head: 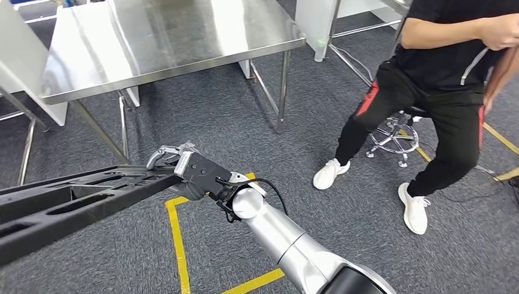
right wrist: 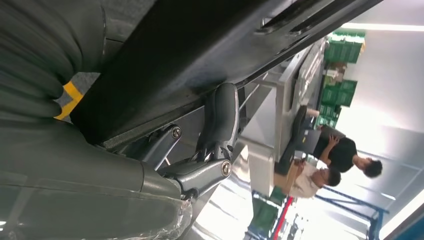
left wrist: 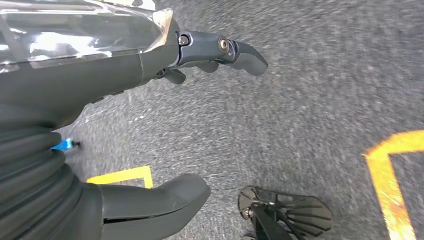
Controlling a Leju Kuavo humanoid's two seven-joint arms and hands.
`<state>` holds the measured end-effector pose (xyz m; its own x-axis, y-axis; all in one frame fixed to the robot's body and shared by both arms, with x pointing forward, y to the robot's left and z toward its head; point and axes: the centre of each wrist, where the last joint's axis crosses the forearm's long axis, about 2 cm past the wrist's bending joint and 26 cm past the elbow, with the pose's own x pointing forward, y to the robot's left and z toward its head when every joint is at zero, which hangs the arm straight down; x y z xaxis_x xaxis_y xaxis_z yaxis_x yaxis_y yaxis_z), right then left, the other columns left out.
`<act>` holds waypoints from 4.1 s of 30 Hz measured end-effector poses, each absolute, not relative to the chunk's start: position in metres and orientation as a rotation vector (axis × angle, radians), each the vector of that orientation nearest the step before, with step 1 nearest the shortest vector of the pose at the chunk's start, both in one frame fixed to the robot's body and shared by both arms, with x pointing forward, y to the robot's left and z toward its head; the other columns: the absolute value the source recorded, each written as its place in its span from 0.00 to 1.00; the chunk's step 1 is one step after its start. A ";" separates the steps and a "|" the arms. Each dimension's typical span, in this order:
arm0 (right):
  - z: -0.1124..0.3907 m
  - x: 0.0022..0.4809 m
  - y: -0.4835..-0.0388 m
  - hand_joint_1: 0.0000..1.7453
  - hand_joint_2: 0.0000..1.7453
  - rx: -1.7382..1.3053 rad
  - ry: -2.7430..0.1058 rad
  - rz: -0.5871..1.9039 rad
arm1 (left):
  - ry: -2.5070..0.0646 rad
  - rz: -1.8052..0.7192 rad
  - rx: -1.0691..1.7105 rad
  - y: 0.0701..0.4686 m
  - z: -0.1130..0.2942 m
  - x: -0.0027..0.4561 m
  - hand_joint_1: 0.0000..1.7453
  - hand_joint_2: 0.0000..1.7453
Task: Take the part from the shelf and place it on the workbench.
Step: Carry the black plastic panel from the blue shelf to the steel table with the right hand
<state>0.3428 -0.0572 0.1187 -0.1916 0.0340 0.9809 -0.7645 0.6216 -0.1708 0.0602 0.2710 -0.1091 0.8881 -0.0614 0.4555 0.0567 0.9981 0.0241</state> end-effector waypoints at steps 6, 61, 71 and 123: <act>0.121 0.344 -0.056 1.00 1.00 0.623 -1.620 0.802 | -0.477 -0.062 0.013 0.273 -0.109 0.061 0.00 1.00; 0.119 0.341 -0.056 1.00 1.00 0.615 -1.620 0.769 | -0.488 -0.099 0.049 0.276 -0.109 0.061 0.00 1.00; 0.122 0.344 -0.056 1.00 1.00 0.613 -1.629 0.775 | -0.490 -0.106 0.051 0.276 -0.109 0.064 0.00 1.00; 0.115 0.338 -0.056 1.00 1.00 0.622 -1.617 0.769 | -0.477 -0.110 0.070 0.278 -0.109 0.060 0.00 1.00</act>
